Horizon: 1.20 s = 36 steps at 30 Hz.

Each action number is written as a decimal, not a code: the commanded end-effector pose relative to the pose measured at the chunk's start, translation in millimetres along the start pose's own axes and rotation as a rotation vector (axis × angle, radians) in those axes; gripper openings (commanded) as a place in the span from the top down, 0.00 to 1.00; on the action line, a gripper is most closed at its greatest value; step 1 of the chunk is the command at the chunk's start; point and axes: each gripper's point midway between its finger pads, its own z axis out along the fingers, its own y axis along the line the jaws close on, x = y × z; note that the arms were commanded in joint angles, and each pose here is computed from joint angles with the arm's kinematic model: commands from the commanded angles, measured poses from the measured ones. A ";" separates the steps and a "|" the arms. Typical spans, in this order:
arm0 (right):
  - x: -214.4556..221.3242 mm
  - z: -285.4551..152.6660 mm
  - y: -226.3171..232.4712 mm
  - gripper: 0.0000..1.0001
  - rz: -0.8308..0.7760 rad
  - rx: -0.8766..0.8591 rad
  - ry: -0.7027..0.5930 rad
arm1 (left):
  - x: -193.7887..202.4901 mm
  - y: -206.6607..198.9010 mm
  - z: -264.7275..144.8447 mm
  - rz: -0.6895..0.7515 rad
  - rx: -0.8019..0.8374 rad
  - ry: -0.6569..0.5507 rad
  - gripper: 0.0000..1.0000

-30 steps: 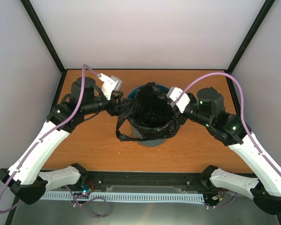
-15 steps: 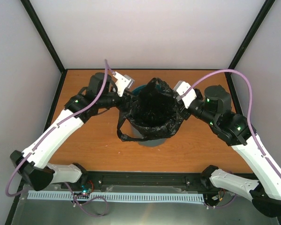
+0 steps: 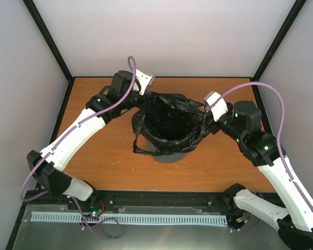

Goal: Put the trash bags into the trash bin

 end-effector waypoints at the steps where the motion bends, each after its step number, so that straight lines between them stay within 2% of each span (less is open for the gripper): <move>1: -0.5 17.0 -30.9 0.97 0.068 0.113 0.017 | -20.1 18.7 -4.8 -0.010 -0.112 -0.040 0.99; 10: 5.2 30.9 -54.6 0.97 0.101 0.170 0.040 | -29.0 51.9 -27.9 -0.036 -0.211 -0.087 0.99; 18: 38.1 69.0 -60.0 0.97 0.174 0.122 0.121 | -11.9 82.4 18.7 -0.095 -0.203 0.025 0.96; 19: 42.3 73.3 -62.9 0.97 0.182 0.124 0.132 | -10.1 83.6 25.6 -0.102 -0.195 0.038 0.93; 20: 45.9 77.3 -65.5 0.97 0.187 0.128 0.142 | -7.9 85.8 31.8 -0.109 -0.194 0.051 0.86; 21: 50.5 80.9 -67.5 0.97 0.192 0.129 0.155 | -5.2 88.6 38.1 -0.118 -0.198 0.063 0.74; 22: 53.6 83.7 -70.1 0.97 0.196 0.133 0.164 | -2.6 90.7 42.0 -0.128 -0.202 0.072 0.66; 23: 57.0 86.4 -71.6 0.97 0.200 0.132 0.173 | 1.5 92.7 45.3 -0.135 -0.208 0.084 0.63; 31: 84.7 112.7 -63.8 0.97 0.226 0.061 0.255 | 27.9 108.5 48.0 -0.184 -0.253 0.134 0.61; 36: 100.8 127.8 -48.7 0.97 0.247 -0.027 0.313 | 44.2 104.8 55.9 -0.216 -0.181 0.187 0.60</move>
